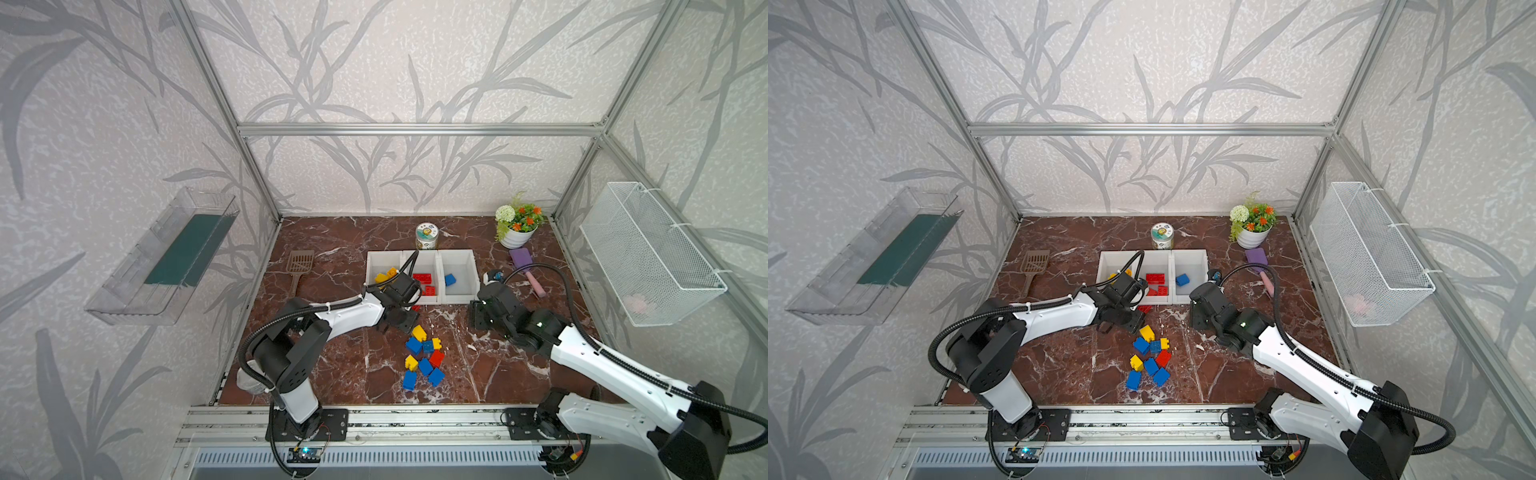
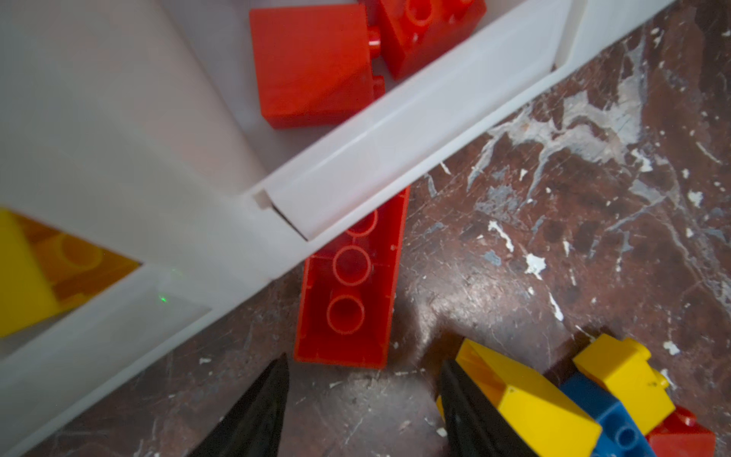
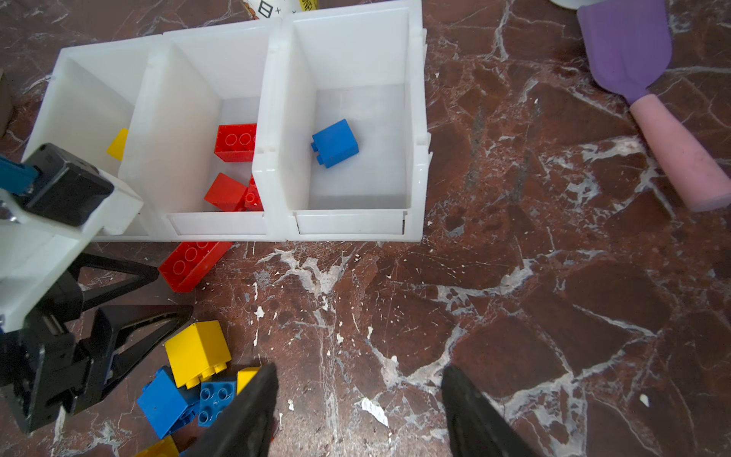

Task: Sort the legos into containers by color
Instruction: Pick up the lego from the center of the table.

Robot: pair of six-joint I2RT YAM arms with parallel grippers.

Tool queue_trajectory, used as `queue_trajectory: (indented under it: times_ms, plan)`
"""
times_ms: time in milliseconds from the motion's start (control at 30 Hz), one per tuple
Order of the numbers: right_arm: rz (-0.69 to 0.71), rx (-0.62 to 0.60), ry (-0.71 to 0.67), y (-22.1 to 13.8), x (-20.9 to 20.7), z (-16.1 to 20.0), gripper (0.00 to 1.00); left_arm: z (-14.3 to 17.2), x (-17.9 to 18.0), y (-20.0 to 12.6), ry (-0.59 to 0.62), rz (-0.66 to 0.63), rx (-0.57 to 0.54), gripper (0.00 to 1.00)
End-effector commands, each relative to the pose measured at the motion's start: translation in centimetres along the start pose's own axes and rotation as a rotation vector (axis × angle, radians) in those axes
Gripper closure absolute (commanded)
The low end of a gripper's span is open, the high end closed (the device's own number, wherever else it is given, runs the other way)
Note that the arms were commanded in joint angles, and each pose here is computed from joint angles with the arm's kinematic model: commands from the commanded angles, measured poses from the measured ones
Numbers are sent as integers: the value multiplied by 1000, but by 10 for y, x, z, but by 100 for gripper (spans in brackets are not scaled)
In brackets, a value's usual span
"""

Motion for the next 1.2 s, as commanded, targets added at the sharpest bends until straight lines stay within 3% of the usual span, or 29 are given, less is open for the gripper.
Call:
queue_trajectory:
  times_ms: [0,400,633,900,1167]
  plan:
    - [20,-6,21,-1,-7,2,33,-5,6,0,33,-41,15,36]
    - [18,-1,48,0,-10,6,33,-16,4,13,55,-26,27,42]
    - [17,-9,62,-2,-14,7,33,-11,-4,14,51,17,27,61]
    - [13,-5,69,0,-14,10,33,4,-7,13,52,27,56,69]
    - [17,-4,79,3,-18,15,33,37,-14,1,63,33,110,70]
Point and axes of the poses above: each gripper's point midway between its finger pads, its own y axis out along the fingers, its own x axis along the line the jaws close on, z = x × y, the point moved 2 cm from there along -y, back along the fingers, and after that the axes turned 8 degrees about y, right-handed, at the moved point
